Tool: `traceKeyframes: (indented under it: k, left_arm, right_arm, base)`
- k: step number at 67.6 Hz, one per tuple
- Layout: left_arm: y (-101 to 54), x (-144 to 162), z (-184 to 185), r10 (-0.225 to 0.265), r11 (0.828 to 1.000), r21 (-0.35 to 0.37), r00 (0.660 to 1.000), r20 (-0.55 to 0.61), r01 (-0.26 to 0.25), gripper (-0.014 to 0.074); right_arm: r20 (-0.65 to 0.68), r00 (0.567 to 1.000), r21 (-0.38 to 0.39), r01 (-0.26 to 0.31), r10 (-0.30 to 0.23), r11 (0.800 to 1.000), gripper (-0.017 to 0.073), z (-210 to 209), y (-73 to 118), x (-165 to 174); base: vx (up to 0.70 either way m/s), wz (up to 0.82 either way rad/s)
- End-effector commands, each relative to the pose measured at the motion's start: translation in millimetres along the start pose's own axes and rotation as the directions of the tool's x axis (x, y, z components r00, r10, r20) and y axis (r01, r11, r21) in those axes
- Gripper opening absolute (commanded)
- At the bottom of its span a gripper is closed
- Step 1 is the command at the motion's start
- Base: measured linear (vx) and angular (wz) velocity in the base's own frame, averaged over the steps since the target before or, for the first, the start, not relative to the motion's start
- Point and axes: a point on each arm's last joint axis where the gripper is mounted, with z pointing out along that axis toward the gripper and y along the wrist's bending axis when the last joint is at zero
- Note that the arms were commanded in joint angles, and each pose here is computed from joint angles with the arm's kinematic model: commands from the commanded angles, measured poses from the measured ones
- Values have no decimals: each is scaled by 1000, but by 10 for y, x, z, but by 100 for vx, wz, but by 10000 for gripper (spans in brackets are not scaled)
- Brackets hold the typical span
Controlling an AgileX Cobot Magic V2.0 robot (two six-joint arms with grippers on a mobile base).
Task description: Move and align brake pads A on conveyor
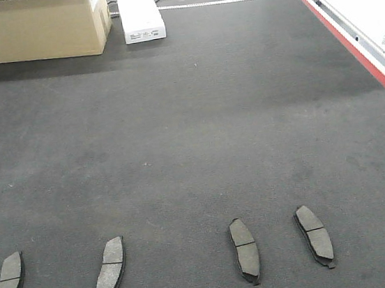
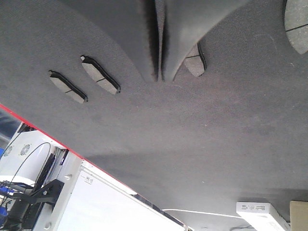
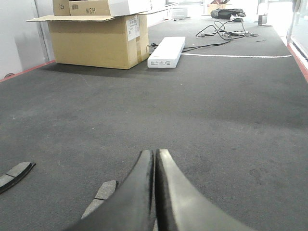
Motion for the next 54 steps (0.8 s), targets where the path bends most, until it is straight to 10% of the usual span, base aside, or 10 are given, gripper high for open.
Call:
traceKeyframes:
  k: [1, 16, 34, 54]
  left_arm:
    - [-33, -110, -29, -6, 1000, 30, 998, 70, 4, -7]
    - [-16, -78, 54, 29, 998, -51, 988, 151, -22, -6]
    - [160, 364, 449, 302, 922, -319, 924, 236, -220, -6]
    - [297, 767, 626, 280, 919, -338, 940, 195, -203, -6]
  right_arm:
    - [100, 995, -12, 21, -19, 1000, -11, -45, 10, -135]
    - [100, 995, -12, 21, -19, 1000, -11, -45, 10, -135]
    - [100, 995, -12, 21, -19, 1000, -11, -45, 10, -135]
    - [100, 995, -11, 22, -21, 1000, -11, -45, 10, -135]
  base:
    - [0, 0]
    - [0, 0]
    - [0, 0]
    - [0, 0]
